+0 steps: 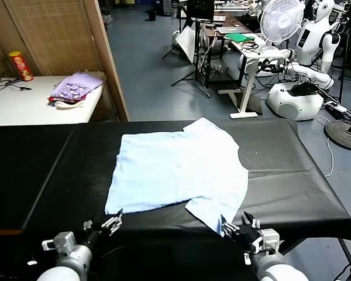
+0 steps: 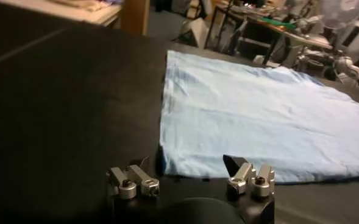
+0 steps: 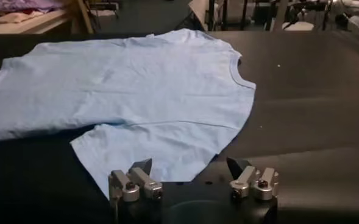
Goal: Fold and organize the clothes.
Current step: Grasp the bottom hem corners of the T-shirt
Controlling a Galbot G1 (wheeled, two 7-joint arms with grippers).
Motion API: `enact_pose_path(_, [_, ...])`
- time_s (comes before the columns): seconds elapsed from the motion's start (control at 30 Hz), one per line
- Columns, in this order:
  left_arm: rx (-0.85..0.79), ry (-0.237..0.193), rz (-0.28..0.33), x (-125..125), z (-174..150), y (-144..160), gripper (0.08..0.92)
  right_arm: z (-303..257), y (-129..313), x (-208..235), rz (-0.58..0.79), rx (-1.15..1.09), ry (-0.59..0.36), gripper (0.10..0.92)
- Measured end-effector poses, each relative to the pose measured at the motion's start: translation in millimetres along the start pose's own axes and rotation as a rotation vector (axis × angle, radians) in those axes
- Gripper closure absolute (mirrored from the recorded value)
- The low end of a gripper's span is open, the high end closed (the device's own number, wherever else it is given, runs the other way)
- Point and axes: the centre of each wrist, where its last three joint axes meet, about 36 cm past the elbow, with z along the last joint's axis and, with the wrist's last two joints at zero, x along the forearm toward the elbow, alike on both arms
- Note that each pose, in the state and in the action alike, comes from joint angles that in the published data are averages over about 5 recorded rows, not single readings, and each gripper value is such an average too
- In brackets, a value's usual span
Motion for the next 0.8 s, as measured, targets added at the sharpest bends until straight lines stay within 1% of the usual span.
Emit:
enact_pose_path(0.07, [-0.001,0.001,-0.001,-0.8,0.8,0.7,0.201,0.8,0.6,-0.9,-0.002,0.0,0.003,0.388])
enact_pose_path(0.1, [-0.003,0.002,-0.002,-1.7,1.5,1.3,0.207,1.6,1.1,-1.8,-0.004,-0.001,0.005,0.438])
enact_pose_path(0.13, [-0.005,0.002,-0.002,-2.4,2.2,2.0,0.227,2.4,1.6,-2.6,-0.005,-0.001,0.008,0.504])
enact_pose_path(0.17, [-0.006,0.003,-0.002,-3.0,2.9,2.6,0.247,3.3,2.0,-3.2,-0.006,-0.002,0.011,0.554])
enact_pose_path(0.2, [-0.008,0.002,0.0,-3.5,3.5,3.1,0.284,4.0,2.4,-3.7,-0.007,-0.003,0.013,0.603])
enact_pose_path(0.23, [-0.009,0.001,0.002,-3.9,4.0,3.5,0.338,4.6,2.6,-3.9,-0.007,-0.003,0.015,0.669])
enact_pose_path(0.3, [-0.009,0.0,0.01,-4.1,5.0,3.6,0.436,5.3,3.1,-3.1,-0.003,-0.003,0.017,0.769])
enact_pose_path(0.33, [-0.009,-0.001,0.015,-4.1,5.4,3.3,0.504,5.5,3.2,-2.2,0.001,-0.002,0.017,0.821])
enact_pose_path(0.37, [-0.009,-0.001,0.019,-4.0,5.9,2.9,0.554,5.5,3.2,-0.9,0.006,-0.002,0.017,0.858])
enact_pose_path(0.43, [-0.01,-0.002,0.027,-3.6,6.7,1.9,0.672,5.3,2.7,2.3,0.018,0.0,0.019,0.897])
enact_pose_path(0.53, [-0.013,-0.005,0.033,-1.3,6.7,0.3,0.815,3.7,0.1,10.3,0.041,0.002,0.025,0.9])
enact_pose_path(0.57, [-0.015,-0.006,0.033,0.0,6.4,0.0,0.843,2.9,-0.8,14.2,0.047,0.002,0.028,0.9])
enact_pose_path(0.63, [-0.022,-0.008,0.029,3.2,5.2,0.1,0.866,0.6,-2.0,23.7,0.055,0.003,0.03,0.9])
enact_pose_path(0.8, [-0.05,-0.009,0.013,16.8,0.9,3.1,0.868,-8.2,-4.5,47.7,0.052,0.005,-0.002,0.9])
